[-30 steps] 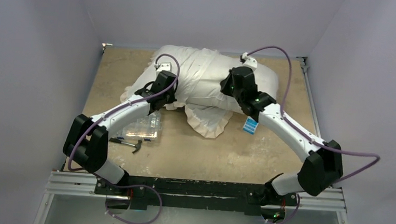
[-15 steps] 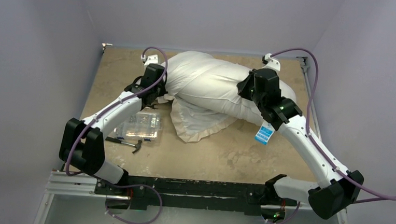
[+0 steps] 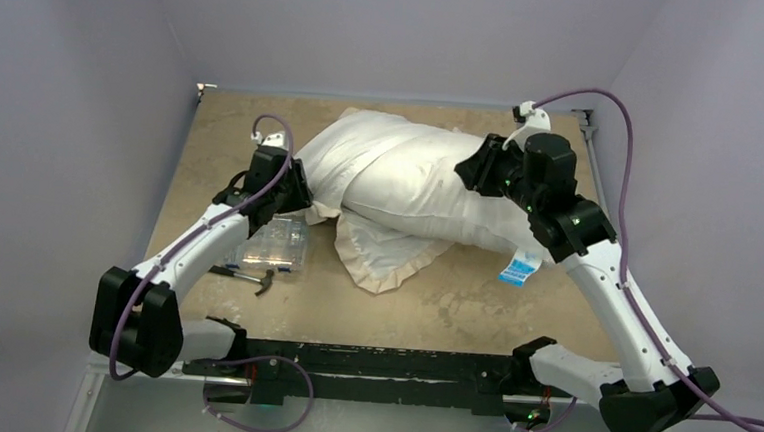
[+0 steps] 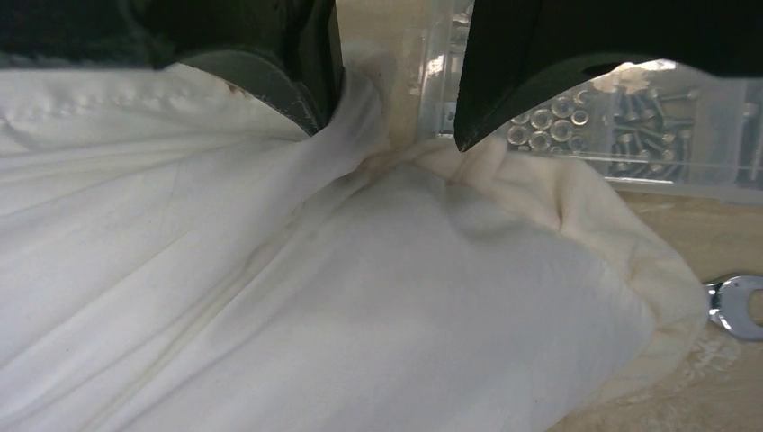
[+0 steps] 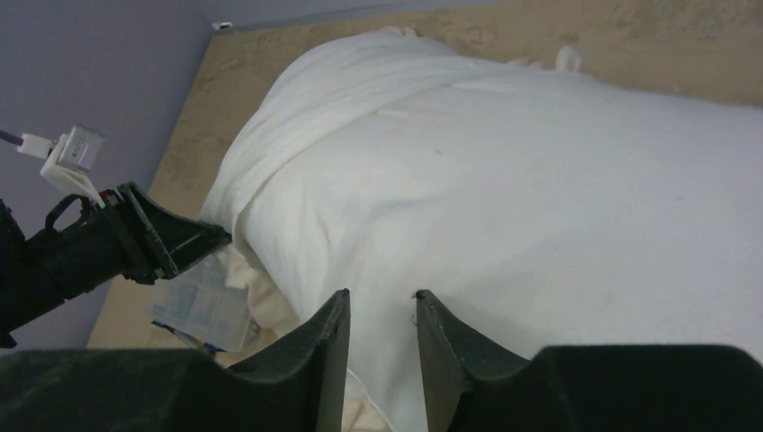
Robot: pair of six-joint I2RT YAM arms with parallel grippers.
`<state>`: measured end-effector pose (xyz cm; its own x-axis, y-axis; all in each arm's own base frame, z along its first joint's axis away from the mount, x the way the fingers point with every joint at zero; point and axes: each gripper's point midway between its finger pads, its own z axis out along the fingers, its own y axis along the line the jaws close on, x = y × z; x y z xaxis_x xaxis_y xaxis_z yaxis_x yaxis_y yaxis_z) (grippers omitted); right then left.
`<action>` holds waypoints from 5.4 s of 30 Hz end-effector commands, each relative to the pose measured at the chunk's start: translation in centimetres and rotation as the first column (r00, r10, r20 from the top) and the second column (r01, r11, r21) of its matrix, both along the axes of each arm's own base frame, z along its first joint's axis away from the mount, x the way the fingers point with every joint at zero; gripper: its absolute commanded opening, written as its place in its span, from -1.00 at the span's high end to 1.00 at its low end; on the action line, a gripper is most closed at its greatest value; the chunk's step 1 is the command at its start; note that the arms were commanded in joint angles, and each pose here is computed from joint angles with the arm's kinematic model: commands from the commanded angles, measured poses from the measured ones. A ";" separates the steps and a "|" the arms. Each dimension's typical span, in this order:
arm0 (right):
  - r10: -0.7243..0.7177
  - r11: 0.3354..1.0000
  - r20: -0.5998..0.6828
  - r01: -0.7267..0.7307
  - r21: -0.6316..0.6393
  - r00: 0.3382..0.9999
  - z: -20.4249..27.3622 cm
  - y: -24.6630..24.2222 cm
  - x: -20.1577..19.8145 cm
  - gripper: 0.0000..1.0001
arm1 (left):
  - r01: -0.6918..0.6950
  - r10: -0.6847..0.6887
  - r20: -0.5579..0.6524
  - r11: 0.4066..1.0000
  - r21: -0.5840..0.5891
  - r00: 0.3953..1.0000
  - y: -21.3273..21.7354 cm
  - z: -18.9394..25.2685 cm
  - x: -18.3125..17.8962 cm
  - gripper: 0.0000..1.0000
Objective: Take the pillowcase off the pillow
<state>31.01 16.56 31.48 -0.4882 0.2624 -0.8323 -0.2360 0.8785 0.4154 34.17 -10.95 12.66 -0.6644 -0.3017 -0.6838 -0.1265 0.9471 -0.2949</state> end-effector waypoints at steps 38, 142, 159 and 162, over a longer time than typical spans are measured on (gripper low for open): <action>-0.045 0.998 -0.220 0.034 -0.054 0.975 -18.8 2.5 7.6 -0.67 | 0.316 -0.339 0.225 0.939 0.133 0.913 -11.0 14.9 10.4 -0.53; 0.036 0.992 -0.277 -0.067 -0.103 0.960 -16.0 14.7 -1.2 -0.94 | 0.214 -0.211 0.062 0.976 -0.045 0.975 -2.1 8.3 -1.8 -0.39; -0.023 0.993 -0.248 -0.006 -0.114 0.969 -17.0 14.2 -0.1 1.00 | 0.179 -0.179 -0.005 0.983 0.030 0.984 -6.0 4.3 -2.6 -0.39; -0.057 0.994 -0.232 0.033 -0.105 0.971 -16.1 13.8 0.3 1.00 | 0.182 -0.181 -0.013 0.982 0.050 0.983 -5.8 3.7 -2.6 -0.10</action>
<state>31.32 31.60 16.17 -0.6626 0.2009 -0.7215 -0.1564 0.9050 0.3956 31.24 -17.58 17.22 -0.7221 -0.1310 -0.6792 0.0933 0.9545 -0.2832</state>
